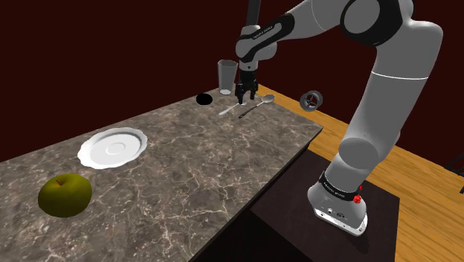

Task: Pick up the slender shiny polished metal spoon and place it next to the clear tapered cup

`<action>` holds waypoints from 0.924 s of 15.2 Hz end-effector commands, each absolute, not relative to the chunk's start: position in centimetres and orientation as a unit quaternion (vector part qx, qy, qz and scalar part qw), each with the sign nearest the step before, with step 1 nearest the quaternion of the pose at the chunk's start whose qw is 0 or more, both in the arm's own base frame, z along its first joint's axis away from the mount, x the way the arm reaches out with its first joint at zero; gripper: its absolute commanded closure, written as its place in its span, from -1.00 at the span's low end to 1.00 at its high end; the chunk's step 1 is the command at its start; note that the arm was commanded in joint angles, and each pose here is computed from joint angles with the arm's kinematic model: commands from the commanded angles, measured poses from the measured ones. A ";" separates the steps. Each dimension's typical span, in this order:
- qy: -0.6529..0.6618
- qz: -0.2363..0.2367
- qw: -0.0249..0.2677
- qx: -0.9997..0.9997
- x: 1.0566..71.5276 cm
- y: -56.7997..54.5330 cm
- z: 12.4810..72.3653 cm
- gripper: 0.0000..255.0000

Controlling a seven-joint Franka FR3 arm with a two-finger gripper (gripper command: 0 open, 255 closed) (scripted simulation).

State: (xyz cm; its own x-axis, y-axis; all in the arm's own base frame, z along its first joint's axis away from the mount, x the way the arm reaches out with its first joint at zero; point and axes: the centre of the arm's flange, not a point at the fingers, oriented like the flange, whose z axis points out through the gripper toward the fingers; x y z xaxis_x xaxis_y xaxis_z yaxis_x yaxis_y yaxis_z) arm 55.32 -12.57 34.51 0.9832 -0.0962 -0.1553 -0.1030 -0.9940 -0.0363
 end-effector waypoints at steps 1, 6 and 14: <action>0.050 0.077 0.022 -0.996 55.3 -12.6 34.5 -1.00; 0.050 0.077 0.022 -0.996 56.1 -12.8 39.4 -1.00; 0.050 0.077 0.022 -0.996 56.1 -12.8 39.4 -1.00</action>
